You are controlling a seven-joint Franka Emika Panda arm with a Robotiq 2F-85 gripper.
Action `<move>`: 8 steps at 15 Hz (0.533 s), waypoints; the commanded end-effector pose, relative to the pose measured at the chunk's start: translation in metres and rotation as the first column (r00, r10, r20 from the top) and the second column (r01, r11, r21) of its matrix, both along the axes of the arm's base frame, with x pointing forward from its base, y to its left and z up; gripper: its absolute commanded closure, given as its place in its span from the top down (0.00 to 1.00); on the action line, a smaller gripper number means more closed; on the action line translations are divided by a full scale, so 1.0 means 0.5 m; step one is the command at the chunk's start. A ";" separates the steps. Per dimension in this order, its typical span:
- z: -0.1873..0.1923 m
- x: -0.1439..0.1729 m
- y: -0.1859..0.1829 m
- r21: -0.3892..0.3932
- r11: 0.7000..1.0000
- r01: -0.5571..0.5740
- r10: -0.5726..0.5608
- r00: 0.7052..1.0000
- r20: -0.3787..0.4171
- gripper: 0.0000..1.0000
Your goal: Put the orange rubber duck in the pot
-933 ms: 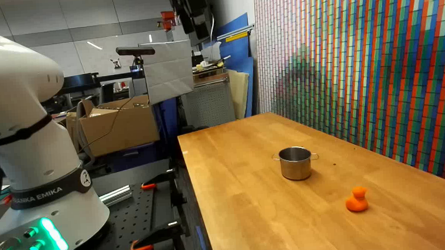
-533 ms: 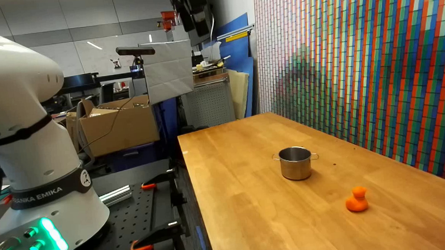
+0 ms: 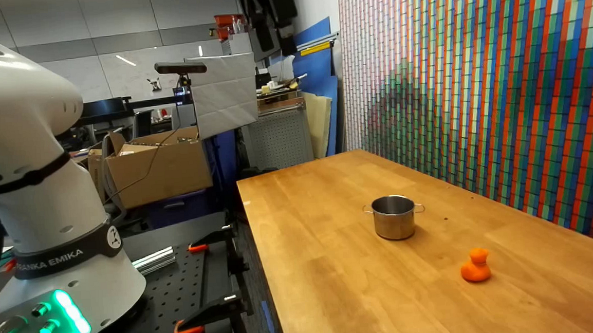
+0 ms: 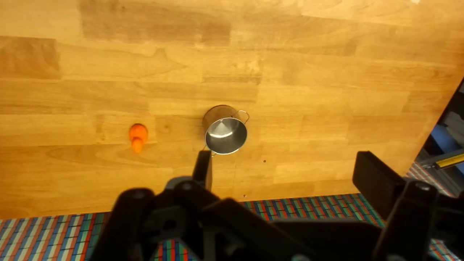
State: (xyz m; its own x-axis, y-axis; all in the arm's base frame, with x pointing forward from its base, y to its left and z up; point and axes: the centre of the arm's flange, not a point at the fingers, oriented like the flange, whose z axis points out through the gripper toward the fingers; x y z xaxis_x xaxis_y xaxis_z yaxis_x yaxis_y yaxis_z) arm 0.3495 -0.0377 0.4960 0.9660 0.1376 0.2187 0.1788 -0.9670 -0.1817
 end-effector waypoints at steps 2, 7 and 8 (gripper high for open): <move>-0.034 0.185 0.043 -0.051 0.997 -0.060 0.060 0.998 -0.001 1.00; -0.137 0.335 -0.005 -0.123 0.992 -0.010 0.005 0.999 -0.039 1.00; -0.159 0.357 -0.025 -0.135 0.991 0.010 -0.016 0.999 -0.048 1.00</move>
State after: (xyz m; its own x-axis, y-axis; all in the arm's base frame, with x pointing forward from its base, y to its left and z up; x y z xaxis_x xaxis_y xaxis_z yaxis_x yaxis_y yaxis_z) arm 0.4712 -0.0247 0.4345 0.9703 0.1669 0.1752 0.1852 -0.9783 -0.0934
